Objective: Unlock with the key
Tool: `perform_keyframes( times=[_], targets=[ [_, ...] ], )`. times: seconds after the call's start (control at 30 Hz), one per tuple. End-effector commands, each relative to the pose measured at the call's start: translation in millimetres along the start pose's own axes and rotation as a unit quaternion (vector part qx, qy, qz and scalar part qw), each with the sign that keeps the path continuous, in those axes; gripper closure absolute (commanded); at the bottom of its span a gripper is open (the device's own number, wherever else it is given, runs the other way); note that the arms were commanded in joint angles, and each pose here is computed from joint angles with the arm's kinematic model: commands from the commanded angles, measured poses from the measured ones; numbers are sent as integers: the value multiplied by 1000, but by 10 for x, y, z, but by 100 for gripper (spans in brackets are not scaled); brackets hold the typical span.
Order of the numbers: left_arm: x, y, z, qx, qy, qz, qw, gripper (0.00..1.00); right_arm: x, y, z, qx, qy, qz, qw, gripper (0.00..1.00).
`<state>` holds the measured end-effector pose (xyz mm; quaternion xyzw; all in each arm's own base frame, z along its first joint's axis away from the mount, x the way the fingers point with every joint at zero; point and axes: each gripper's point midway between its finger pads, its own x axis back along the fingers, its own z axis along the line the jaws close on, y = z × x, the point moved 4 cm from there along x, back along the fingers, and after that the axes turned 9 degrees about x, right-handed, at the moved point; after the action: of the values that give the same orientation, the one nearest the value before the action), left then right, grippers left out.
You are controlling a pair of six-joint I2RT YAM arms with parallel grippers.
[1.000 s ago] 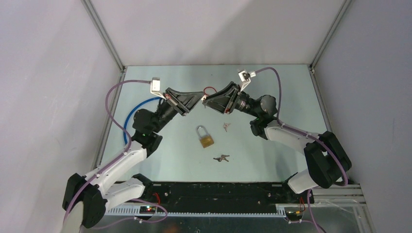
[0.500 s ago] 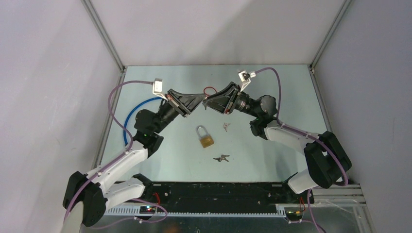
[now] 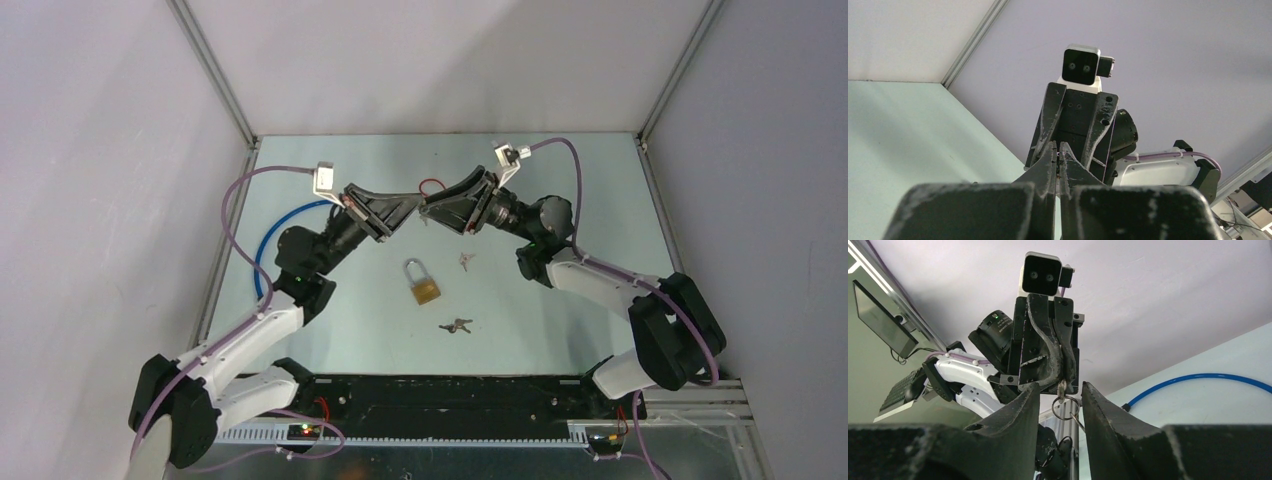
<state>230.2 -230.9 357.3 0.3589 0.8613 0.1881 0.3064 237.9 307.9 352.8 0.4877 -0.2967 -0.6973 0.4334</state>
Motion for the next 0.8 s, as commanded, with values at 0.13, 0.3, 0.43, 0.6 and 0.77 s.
perform_keyframes(
  times=[0.13,0.3,0.43,0.6,0.77],
  targets=[
    [36,29,-145,-15,-28,-5,999,100,-5,193,172,31,23,-22,999,67],
    [13,-6,-142,-11,-32,11,999,100,-5,208,204,36,26,-21,999,75],
    [-4,-34,-127,-7,-33,21,999,100,-10,216,235,41,30,-21,998,79],
    [-25,-38,-147,-5,-38,27,999,100,-18,186,216,42,26,-12,999,85],
    [-29,-18,-147,-6,-35,22,999,100,-38,145,206,40,25,1,999,100]
  ],
)
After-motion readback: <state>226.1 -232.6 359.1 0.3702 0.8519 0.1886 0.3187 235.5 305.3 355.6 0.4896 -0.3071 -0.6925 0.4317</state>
